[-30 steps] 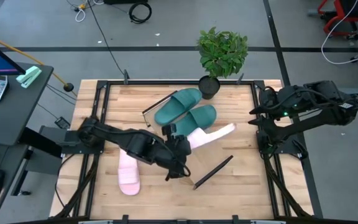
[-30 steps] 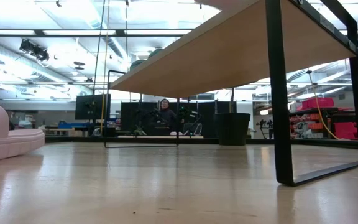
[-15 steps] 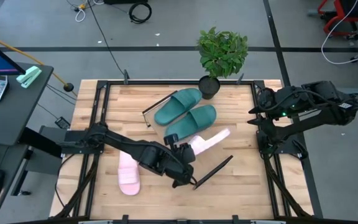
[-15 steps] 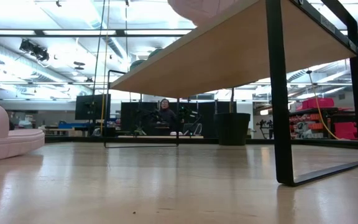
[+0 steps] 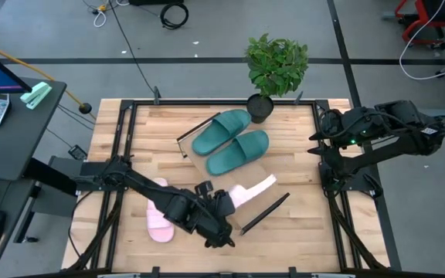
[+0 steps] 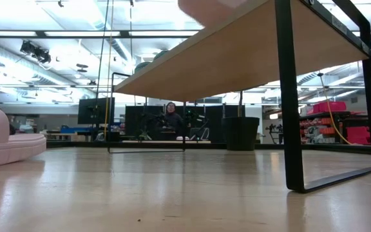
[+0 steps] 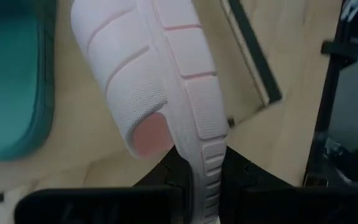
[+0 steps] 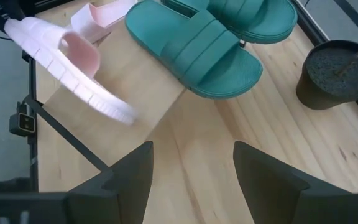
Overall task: Pick and place slides into the shelf
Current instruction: Put the right pink slide on the shelf
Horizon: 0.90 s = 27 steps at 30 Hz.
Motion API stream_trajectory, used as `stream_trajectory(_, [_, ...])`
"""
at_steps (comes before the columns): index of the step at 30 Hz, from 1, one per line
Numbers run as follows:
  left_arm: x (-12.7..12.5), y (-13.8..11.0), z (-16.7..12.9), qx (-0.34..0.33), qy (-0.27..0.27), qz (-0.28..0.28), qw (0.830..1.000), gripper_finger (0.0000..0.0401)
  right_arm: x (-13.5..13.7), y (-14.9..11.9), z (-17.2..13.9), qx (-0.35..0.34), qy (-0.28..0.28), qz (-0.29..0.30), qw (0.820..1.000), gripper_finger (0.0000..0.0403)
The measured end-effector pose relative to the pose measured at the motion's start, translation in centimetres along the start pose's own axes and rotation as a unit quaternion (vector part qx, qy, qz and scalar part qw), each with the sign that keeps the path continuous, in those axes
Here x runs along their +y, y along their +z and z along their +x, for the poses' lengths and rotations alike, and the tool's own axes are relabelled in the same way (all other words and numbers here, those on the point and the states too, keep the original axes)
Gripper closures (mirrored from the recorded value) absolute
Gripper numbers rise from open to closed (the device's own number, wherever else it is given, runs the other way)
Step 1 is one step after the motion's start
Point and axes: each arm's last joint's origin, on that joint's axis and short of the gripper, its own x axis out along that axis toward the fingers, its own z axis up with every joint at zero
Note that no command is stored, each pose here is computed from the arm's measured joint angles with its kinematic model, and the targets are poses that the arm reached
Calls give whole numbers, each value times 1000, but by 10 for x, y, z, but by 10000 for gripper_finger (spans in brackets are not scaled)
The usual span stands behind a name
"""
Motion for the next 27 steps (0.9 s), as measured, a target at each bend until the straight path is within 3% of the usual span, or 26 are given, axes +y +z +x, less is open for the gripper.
stream_trajectory(10, [-5, -9, -5, -4, 17, -12, 1000, 356, -1, 1, 0, -6, -14, -6, 1000, 175])
stream_trajectory(22, [-5, -12, -8, -21, 48, 56, 997, 357, -1, 1, 0, -9, -20, -6, 1000, 175])
stream_trajectory(27, [-4, -12, -8, -18, 52, 56, 997, 357, -1, 1, 0, -14, -29, -6, 999, 175])
